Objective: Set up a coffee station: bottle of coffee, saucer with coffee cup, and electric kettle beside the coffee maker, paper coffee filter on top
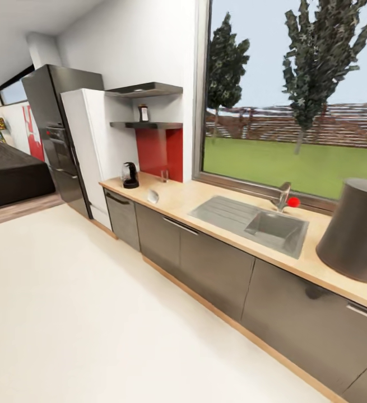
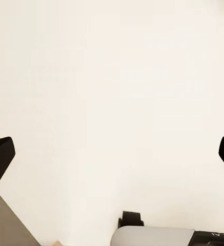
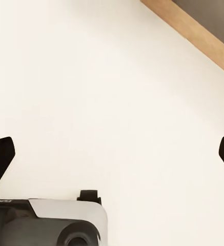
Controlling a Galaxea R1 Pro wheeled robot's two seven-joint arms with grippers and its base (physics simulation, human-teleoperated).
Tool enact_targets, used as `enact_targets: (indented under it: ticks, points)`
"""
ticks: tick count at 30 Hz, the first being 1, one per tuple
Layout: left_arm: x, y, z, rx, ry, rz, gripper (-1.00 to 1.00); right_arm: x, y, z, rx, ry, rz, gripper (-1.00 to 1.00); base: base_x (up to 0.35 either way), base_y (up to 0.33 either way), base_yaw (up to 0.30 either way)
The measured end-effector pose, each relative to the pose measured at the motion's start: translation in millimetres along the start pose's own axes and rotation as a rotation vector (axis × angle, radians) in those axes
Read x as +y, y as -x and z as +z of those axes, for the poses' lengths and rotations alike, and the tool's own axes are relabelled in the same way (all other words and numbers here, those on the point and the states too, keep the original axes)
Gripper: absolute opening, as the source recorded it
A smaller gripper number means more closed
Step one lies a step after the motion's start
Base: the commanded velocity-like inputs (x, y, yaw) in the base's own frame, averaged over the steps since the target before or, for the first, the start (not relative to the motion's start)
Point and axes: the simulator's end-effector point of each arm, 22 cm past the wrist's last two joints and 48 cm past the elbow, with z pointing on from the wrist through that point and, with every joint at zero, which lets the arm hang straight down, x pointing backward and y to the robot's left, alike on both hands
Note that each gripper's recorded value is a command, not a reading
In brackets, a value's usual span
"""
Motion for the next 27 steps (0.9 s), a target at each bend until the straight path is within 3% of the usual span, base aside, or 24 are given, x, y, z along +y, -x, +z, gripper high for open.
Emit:
enact_targets:
  ticks: [11,20,27]
  points:
    - [0.2,0.7,0.0,-0.002,0.001,0.0,1.0,-0.2,0.1,-0.1,0.0,-0.001,0.001,1.0,0.338,0.0,0.246]
    - [-0.3,0.7,0.0,-0.002,-0.001,0.0,1.0,-0.3,-0.1,-0.1,0.001,-0.001,0.001,1.0,0.338,0.009,0.024]
    - [0.2,0.7,0.0,-0.001,0.001,-0.001,1.0,-0.1,0.1,-0.1,0.0,0.0,0.001,1.0,0.323,0.159,0.0]
